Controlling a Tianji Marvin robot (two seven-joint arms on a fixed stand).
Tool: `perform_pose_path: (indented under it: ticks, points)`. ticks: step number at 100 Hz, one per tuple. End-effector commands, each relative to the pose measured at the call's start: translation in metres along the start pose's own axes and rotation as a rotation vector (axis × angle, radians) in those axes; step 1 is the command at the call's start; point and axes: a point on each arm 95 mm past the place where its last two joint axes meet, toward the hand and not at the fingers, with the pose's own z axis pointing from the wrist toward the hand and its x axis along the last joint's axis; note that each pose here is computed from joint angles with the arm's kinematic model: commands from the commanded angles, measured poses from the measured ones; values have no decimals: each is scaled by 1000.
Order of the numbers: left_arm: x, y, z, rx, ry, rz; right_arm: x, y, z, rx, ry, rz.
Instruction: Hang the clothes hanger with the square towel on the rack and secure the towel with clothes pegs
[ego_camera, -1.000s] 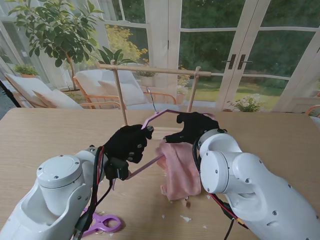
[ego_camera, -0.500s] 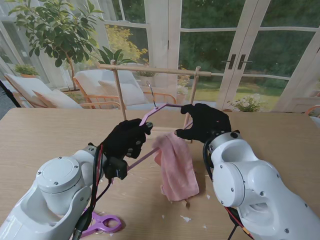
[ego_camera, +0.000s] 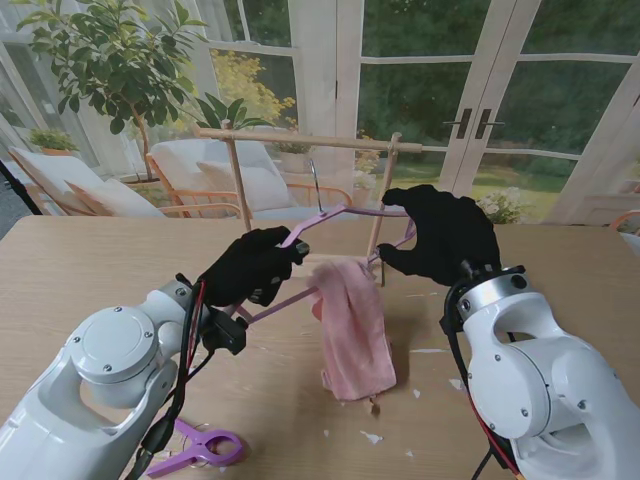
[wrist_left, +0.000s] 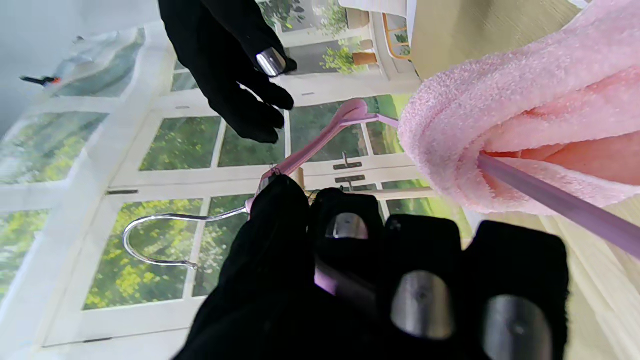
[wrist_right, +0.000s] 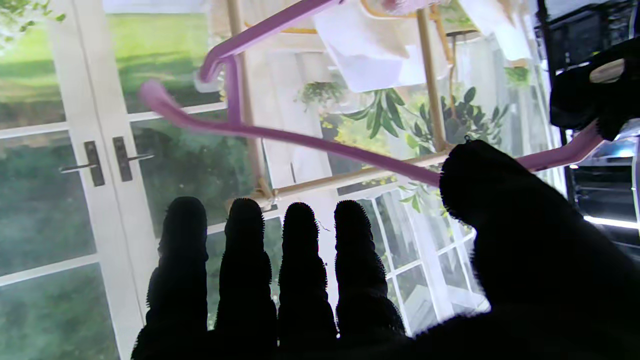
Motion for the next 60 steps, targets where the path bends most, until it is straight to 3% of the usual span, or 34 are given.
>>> perform_pose_path:
  ticks: [1,37,60]
  points:
    - [3,-3,-1,-16,31,22,-1,-4,-1,23,-2,-3]
    - [14,-11,-10,-129,112,105,0,-12,10,77,28,20]
    - [26,-10,-10,-141,118,171,7,-12,15,39,41,63]
